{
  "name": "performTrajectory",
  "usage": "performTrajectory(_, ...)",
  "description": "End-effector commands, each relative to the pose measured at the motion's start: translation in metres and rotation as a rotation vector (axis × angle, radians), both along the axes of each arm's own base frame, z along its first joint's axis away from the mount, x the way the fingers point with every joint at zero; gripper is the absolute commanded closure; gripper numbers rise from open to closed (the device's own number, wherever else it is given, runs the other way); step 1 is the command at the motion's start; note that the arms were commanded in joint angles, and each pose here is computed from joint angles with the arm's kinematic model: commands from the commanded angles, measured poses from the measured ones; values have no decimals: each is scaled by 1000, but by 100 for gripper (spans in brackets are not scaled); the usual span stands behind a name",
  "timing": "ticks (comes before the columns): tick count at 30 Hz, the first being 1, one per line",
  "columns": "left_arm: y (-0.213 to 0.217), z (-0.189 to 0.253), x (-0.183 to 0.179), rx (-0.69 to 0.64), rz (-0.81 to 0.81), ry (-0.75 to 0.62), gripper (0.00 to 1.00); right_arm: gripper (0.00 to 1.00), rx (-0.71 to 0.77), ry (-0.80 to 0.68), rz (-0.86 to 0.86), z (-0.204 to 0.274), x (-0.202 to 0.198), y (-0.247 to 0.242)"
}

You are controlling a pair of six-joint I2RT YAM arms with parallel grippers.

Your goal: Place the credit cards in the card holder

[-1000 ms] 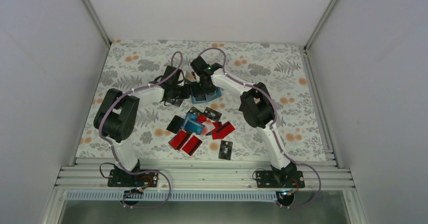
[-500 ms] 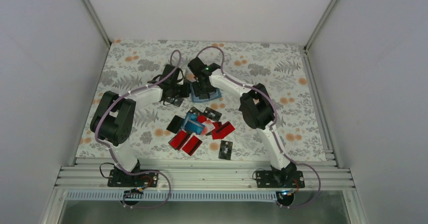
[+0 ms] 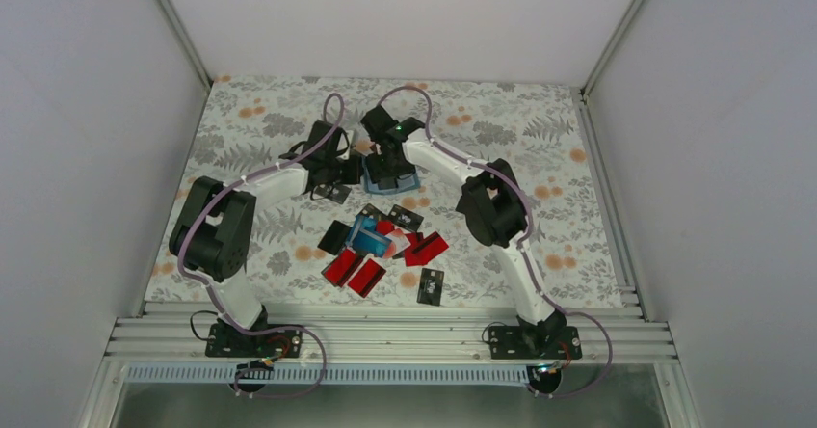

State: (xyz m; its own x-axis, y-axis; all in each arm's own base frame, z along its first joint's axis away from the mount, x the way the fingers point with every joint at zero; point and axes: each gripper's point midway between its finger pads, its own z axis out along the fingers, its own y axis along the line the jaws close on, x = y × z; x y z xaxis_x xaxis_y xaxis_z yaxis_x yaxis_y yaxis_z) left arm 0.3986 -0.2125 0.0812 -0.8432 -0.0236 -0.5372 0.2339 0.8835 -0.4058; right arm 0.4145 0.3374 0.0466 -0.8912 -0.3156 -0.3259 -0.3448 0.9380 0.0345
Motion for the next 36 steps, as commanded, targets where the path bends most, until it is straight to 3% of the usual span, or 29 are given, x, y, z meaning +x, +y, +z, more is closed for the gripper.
performTrajectory(1,-5,26,5,-28,-22,-68,98,32,132,-7,33,35,-3,18)
performTrajectory(10,-7,29,4,-33,-28,-73,98,27,256,70,67,30,-18,28)
performTrajectory(20,-5,41,3,-26,-26,-92,98,32,65,-25,-30,28,2,-11)
performTrajectory(36,-3,38,4,-9,-17,-87,98,34,13,-107,-92,55,11,-42)
